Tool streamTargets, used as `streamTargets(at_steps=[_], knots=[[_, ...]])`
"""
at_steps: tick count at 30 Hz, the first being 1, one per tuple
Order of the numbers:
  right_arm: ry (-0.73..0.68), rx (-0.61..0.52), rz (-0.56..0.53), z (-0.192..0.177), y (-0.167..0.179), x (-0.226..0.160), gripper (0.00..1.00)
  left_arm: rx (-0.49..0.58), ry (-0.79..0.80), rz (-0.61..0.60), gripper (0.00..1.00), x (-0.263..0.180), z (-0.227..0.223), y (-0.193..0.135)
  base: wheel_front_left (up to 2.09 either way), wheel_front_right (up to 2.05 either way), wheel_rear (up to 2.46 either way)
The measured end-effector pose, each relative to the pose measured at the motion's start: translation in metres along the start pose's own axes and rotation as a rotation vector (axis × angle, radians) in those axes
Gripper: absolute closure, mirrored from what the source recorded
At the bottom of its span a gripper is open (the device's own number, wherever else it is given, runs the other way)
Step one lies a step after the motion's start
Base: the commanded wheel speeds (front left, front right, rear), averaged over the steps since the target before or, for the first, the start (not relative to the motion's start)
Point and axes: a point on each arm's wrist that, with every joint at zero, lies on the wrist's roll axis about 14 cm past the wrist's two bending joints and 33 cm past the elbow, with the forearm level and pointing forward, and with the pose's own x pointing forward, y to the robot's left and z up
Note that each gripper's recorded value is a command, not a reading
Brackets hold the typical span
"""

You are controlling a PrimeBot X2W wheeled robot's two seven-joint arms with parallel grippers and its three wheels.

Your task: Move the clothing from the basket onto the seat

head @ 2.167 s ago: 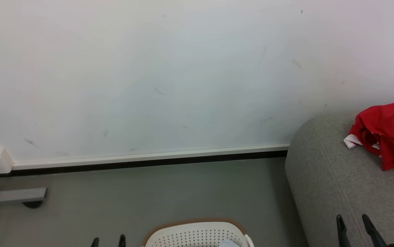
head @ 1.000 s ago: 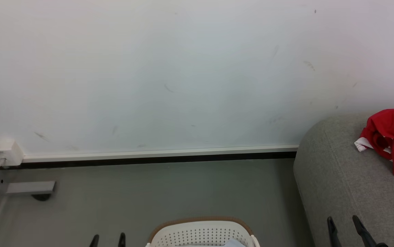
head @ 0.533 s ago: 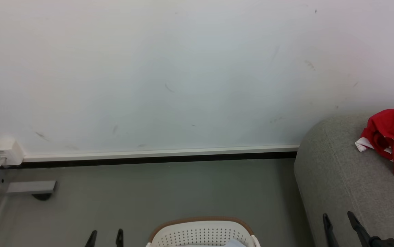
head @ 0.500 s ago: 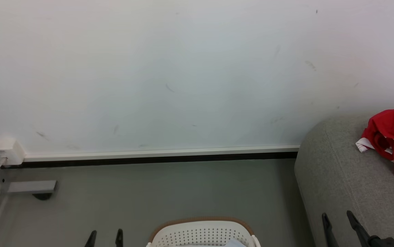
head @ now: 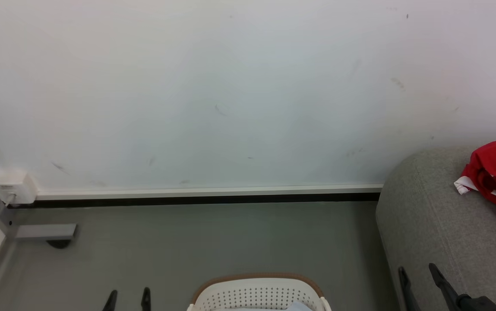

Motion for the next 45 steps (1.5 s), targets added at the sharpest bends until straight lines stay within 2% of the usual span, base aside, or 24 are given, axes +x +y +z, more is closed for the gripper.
streamTargets(at_steps=[1, 8, 28, 45], knots=[[0.004, 0.002, -0.001, -0.001, 0.000, 0.000, 1.00, 0.000, 0.003, 0.000, 1.00, 0.000, -0.001, 0.000, 0.00, 0.00, 0.00], [0.098, 0.046, -0.028, -0.031, -0.002, -0.015, 1.00, -0.034, 0.095, 0.016, 1.00, -0.011, -0.027, 0.001, 0.00, 0.00, 0.00], [0.070, 0.391, -0.134, -0.019, -0.020, -0.007, 1.00, -0.411, 0.115, 0.087, 1.00, 0.002, -0.021, 0.012, 0.00, 0.00, 0.00], [0.033, 0.631, -0.170, -0.008, -0.029, 0.001, 1.00, -0.675, 0.102, 0.100, 1.00, 0.014, -0.011, 0.016, 0.00, 0.00, 0.00]])
